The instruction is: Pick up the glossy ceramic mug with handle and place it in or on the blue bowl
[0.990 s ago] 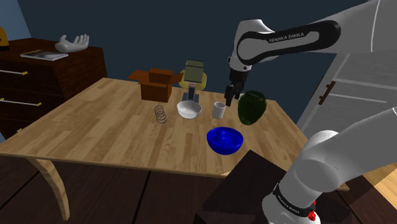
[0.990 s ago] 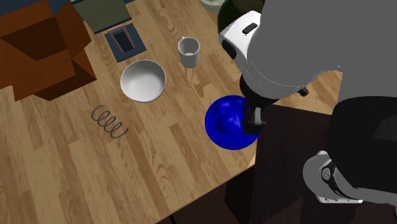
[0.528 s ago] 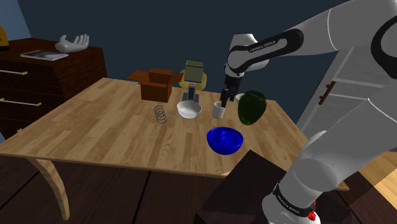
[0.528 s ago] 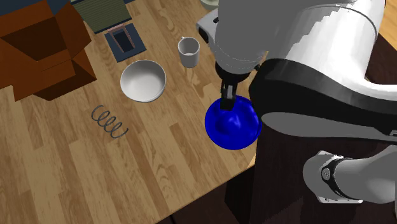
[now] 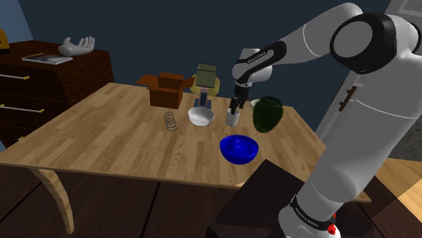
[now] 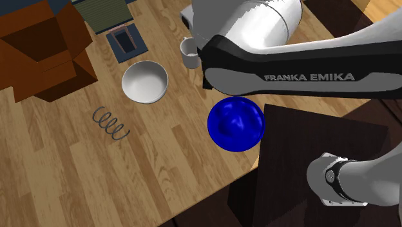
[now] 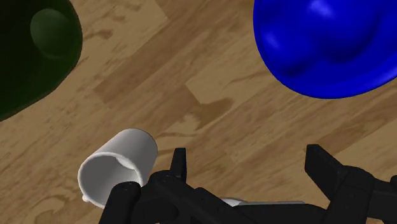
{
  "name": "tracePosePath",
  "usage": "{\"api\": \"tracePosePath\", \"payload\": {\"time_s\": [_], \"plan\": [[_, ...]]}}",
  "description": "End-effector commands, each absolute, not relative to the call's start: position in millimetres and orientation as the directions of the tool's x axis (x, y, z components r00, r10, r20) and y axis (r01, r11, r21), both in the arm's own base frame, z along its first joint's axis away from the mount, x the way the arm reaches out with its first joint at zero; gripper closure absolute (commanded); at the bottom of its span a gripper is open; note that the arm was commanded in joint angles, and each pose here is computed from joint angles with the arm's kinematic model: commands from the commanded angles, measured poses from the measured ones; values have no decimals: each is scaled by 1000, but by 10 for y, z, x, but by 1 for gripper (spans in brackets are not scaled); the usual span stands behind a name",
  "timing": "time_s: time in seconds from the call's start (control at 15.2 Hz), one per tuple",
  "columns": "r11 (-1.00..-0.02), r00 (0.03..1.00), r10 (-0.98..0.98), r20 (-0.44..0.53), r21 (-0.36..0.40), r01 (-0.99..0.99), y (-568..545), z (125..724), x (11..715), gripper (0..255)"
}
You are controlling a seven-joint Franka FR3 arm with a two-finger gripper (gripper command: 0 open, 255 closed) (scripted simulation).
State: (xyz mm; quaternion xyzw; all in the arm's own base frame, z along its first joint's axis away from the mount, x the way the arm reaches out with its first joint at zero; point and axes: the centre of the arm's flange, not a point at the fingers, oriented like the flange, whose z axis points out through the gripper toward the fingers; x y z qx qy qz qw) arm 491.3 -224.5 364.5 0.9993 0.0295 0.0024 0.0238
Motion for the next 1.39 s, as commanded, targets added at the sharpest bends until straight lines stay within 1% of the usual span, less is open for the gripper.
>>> {"api": "tracePosePath", "payload": {"time_s": [0.0, 0.73, 1.32], "plan": [[-997, 998, 58, 9, 49, 57, -2404, 3499, 5026, 0], [-998, 998, 47, 39, 50, 45, -3349, 2735, 5777, 0], [-998, 998, 47, 40, 50, 45, -3396, 2313, 5815, 0]]}}
